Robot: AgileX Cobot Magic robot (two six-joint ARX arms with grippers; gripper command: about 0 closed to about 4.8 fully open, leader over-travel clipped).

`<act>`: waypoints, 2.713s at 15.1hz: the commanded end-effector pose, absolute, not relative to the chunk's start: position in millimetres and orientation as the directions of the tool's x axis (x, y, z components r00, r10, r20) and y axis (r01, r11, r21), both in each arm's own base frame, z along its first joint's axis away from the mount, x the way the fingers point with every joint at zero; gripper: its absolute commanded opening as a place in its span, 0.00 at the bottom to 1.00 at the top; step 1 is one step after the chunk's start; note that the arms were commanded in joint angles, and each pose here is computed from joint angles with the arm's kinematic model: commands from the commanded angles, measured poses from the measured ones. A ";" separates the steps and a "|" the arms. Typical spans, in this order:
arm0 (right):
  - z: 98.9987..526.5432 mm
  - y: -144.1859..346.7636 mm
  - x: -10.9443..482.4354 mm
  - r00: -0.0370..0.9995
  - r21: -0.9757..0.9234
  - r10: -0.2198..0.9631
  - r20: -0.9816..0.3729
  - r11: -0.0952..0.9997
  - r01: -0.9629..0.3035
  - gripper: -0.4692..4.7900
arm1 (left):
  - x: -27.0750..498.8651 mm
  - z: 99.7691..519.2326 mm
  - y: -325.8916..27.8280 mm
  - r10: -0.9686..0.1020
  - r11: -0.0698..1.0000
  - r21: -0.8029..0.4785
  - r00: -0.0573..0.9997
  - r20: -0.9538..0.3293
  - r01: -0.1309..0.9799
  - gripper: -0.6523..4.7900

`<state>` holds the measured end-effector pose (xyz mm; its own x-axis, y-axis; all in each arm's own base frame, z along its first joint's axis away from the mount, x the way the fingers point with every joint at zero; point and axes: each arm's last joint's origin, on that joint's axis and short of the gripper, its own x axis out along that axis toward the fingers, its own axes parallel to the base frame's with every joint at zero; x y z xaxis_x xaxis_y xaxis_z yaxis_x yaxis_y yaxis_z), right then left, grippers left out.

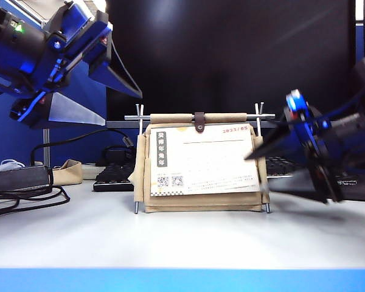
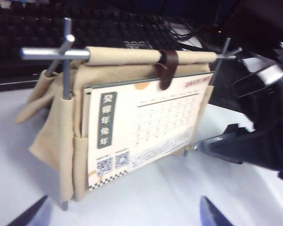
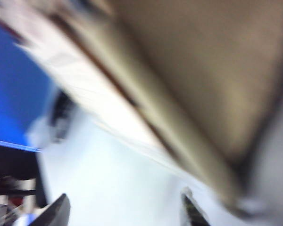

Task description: Turn one page of the calendar.

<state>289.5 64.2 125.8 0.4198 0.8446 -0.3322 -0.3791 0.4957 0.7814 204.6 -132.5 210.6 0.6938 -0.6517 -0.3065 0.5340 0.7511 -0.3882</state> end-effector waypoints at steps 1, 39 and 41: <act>123.2 62.8 289.4 0.447 0.742 0.810 -0.379 0.555 -0.377 0.66 | 204.9 212.9 -133.1 -0.664 0.740 -0.393 0.687 -0.296 0.546 0.87; 132.0 77.5 311.7 0.251 0.842 0.948 -0.197 0.295 -0.451 0.25 | 206.5 211.4 -130.6 -0.585 0.803 -0.355 0.748 -0.314 0.479 0.87; 131.6 77.9 310.6 0.238 0.846 0.952 -0.193 0.284 -0.452 0.22 | 207.0 210.1 -130.9 -0.582 0.804 -0.359 0.748 -0.319 0.473 0.87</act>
<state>310.2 76.8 128.8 0.2527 0.9450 -0.2076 -0.4281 0.3017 0.8519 205.7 -130.3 208.2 0.7414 -0.5827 -0.3327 0.4717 0.8053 -0.3593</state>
